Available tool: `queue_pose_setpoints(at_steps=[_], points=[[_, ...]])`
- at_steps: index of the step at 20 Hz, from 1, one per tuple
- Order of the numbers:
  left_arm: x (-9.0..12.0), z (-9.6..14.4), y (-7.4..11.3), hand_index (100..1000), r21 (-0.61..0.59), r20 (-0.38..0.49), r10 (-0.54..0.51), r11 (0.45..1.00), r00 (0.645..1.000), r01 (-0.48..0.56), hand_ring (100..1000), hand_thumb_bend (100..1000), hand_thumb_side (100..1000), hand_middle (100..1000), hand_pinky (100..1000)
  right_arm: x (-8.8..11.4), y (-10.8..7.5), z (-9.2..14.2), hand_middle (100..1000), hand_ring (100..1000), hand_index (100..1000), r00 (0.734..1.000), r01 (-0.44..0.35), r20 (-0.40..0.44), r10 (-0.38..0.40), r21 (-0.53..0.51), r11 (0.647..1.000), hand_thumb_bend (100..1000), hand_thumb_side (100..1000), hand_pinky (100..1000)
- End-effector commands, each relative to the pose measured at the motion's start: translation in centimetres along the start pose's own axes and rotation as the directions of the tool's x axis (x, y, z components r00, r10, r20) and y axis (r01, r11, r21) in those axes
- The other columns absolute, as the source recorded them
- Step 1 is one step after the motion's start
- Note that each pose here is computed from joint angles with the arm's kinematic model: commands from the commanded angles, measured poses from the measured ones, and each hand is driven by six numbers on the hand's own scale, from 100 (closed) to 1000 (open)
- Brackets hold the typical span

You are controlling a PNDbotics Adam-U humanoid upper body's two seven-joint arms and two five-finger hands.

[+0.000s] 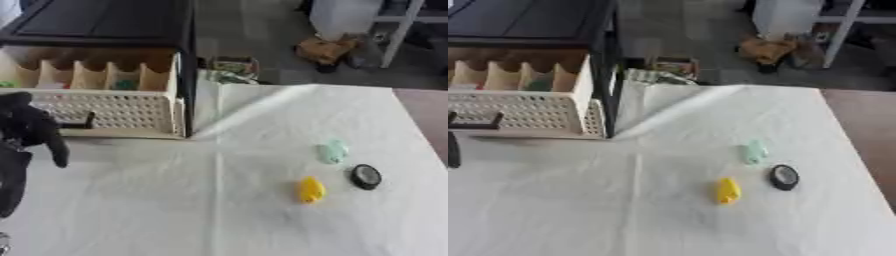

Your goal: Pick up objects from table and place into drawer.

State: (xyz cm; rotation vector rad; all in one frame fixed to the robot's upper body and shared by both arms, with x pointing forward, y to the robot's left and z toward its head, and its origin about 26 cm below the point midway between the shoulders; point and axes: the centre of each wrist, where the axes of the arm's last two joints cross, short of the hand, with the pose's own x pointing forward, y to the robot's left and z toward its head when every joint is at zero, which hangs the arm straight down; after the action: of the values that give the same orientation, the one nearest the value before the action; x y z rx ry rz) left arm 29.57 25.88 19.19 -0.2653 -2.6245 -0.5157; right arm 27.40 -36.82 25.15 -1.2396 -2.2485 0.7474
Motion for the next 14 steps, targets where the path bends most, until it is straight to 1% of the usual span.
queue_pose_setpoints(at_steps=[1, 2, 3, 4, 5, 8, 10, 11, 13, 14], points=[[-0.1, -0.2, -1.1, 849, -0.014, -0.017, 0.034, 0.999, 0.999, -0.034, 477, 100, 585, 579, 343, 0.4, -1.5, -1.1, 380, 793, 835, 0.992, -0.105, 0.073, 0.099, 0.079, 0.991, 645, 963, 825], [-0.2, -0.2, -1.4, 850, -0.018, -0.018, 0.043, 0.999, 0.999, -0.044, 478, 100, 586, 581, 345, 0.4, -1.7, -1.2, 382, 796, 836, 0.989, -0.129, 0.087, 0.120, 0.110, 0.985, 652, 944, 828], [-0.2, -0.2, -1.6, 850, -0.021, -0.017, 0.050, 0.999, 0.999, -0.050, 481, 100, 596, 582, 350, 0.4, -1.8, -1.3, 390, 804, 840, 0.986, -0.148, 0.098, 0.136, 0.137, 0.979, 668, 899, 837], [-0.3, -0.3, -1.9, 850, -0.023, -0.011, 0.058, 0.998, 0.998, -0.058, 481, 100, 596, 582, 350, 0.4, -1.9, -1.4, 392, 805, 841, 0.982, -0.170, 0.113, 0.152, 0.172, 0.970, 670, 894, 838], [-0.3, -0.3, -2.1, 849, -0.027, -0.008, 0.064, 0.998, 0.998, -0.065, 480, 100, 595, 583, 349, 0.5, -1.9, -1.5, 408, 815, 843, 0.978, -0.189, 0.126, 0.165, 0.205, 0.960, 689, 836, 848], [-0.5, -0.5, -2.9, 847, -0.031, -0.020, 0.093, 0.995, 0.995, -0.094, 476, 100, 604, 581, 349, 0.6, -1.9, -1.5, 433, 838, 854, 0.968, -0.232, 0.169, 0.185, 0.326, 0.917, 718, 731, 871], [-0.6, -0.5, -3.3, 843, -0.039, -0.038, 0.106, 0.993, 0.994, -0.108, 472, 100, 589, 581, 346, 0.6, -1.8, -1.4, 422, 846, 860, 0.966, -0.245, 0.179, 0.187, 0.396, 0.885, 749, 624, 881], [-0.6, -0.5, -3.4, 842, -0.044, -0.047, 0.110, 0.993, 0.993, -0.112, 471, 100, 586, 581, 345, 0.7, -1.7, -1.4, 404, 850, 872, 0.967, -0.243, 0.176, 0.183, 0.428, 0.871, 761, 554, 886], [-0.7, -0.5, -3.6, 840, -0.047, -0.059, 0.116, 0.992, 0.991, -0.119, 469, 100, 587, 581, 343, 0.7, -1.7, -1.3, 387, 854, 893, 0.973, -0.223, 0.158, 0.166, 0.477, 0.850, 770, 483, 891], [-0.7, -0.5, -3.7, 838, -0.046, -0.064, 0.118, 0.992, 0.991, -0.121, 467, 100, 584, 581, 342, 0.7, -1.6, -1.3, 396, 859, 915, 0.977, -0.207, 0.145, 0.155, 0.498, 0.842, 778, 444, 896]])
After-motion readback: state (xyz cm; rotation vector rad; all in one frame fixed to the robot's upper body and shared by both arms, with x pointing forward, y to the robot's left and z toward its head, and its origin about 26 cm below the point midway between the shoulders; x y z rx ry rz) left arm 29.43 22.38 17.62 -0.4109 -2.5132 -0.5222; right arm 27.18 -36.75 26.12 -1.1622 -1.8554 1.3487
